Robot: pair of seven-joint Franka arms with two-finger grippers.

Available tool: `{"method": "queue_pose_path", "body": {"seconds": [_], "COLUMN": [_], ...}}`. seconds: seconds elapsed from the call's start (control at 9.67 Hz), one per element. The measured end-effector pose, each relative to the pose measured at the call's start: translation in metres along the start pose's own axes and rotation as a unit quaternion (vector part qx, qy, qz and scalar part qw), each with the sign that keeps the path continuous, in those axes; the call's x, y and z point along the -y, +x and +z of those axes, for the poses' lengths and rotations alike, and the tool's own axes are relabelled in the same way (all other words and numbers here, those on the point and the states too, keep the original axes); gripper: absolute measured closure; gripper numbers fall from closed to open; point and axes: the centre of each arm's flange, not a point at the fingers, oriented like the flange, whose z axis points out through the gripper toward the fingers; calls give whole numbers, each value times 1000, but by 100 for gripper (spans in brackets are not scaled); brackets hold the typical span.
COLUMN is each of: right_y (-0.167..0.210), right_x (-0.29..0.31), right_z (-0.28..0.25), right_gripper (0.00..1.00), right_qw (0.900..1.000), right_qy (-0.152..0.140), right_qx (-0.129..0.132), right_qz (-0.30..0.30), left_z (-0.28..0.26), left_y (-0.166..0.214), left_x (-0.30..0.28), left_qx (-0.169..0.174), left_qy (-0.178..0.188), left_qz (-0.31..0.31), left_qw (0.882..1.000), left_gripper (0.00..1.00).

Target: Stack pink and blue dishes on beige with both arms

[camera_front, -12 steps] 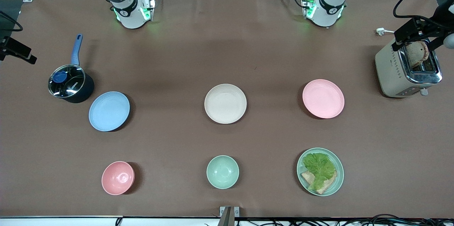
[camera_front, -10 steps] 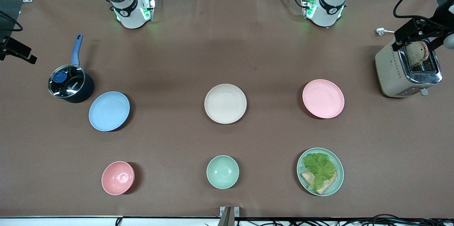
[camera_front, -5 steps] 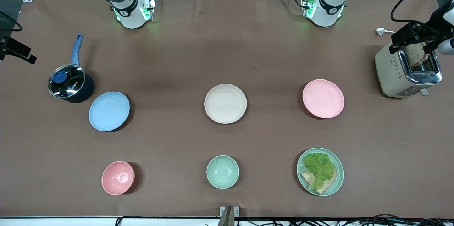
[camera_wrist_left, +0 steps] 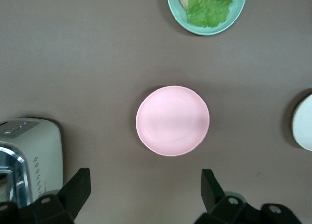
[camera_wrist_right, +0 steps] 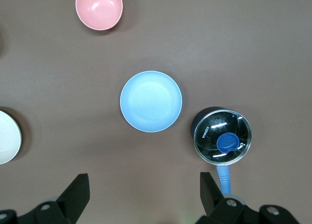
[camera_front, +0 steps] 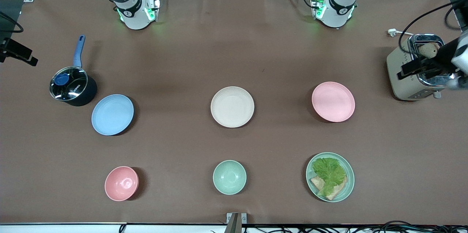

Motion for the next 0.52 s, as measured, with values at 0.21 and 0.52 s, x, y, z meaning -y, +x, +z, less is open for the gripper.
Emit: {"method": "queue_pose_path", "body": {"seconds": [0.21,0.52], "right_y": [27,79], "right_x": [-2,-41], "right_z": [43,168], "right_gripper": [0,0], "right_qw": [1000,998], "right_qy": [1,50], "right_qx": [21,40], "right_qz": [-17,-12], "left_z": [93,209], "left_y": [-2,-21], "left_x": [19,48], "left_qx": [-24,-21], "left_qy": [7,-9], "left_qz": [27,16], "left_qw": [999,1000], "left_gripper": [0,1]}}
